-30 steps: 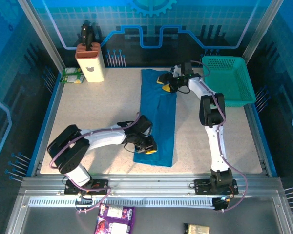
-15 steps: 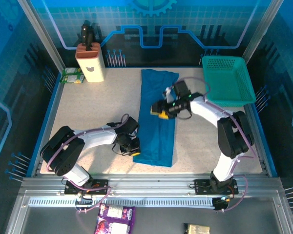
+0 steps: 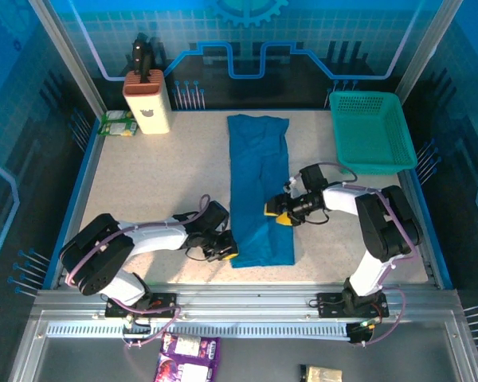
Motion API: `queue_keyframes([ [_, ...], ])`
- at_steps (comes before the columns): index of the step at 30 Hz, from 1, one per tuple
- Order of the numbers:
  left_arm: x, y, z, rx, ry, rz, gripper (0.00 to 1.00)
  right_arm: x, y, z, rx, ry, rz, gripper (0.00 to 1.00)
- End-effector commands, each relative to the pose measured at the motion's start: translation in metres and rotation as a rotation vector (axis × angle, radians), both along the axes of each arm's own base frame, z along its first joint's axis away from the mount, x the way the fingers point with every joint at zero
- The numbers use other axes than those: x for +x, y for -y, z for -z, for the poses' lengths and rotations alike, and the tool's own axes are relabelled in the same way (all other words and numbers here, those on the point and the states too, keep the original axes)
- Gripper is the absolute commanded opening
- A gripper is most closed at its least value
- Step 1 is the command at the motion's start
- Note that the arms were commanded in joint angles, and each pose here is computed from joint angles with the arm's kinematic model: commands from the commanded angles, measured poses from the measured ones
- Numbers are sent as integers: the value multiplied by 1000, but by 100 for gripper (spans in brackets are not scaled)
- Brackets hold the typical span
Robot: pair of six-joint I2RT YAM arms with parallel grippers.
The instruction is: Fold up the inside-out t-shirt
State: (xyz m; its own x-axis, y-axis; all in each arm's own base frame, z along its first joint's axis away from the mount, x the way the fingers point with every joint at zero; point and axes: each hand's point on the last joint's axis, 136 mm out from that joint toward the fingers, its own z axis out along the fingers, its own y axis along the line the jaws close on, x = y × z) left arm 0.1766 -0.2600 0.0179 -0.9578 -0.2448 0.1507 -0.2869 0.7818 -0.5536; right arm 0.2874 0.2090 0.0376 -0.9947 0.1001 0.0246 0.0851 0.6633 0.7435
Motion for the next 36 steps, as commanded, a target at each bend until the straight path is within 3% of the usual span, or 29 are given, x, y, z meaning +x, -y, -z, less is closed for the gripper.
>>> queue_keyframes([
  [1,2,2,-17,-27,13,-41,14,-4,11,-4,-51,4,-20,67],
  [5,8,-11,-37,25,74,-36,14,-28,10,-41,-192,64,-108,66],
  [10,11,-31,-46,59,104,-53,15,-74,20,-38,-381,60,-190,59],
  [16,12,-30,-43,30,98,-29,15,-102,11,-9,-346,6,-238,48],
  [22,26,22,-66,-140,115,47,15,-136,13,11,-327,-63,-213,62],
  [31,25,37,-36,-89,36,99,14,-145,13,-6,-309,-23,-142,64],
  [36,28,27,-38,-43,57,99,13,-141,0,-18,-265,2,-194,55],
])
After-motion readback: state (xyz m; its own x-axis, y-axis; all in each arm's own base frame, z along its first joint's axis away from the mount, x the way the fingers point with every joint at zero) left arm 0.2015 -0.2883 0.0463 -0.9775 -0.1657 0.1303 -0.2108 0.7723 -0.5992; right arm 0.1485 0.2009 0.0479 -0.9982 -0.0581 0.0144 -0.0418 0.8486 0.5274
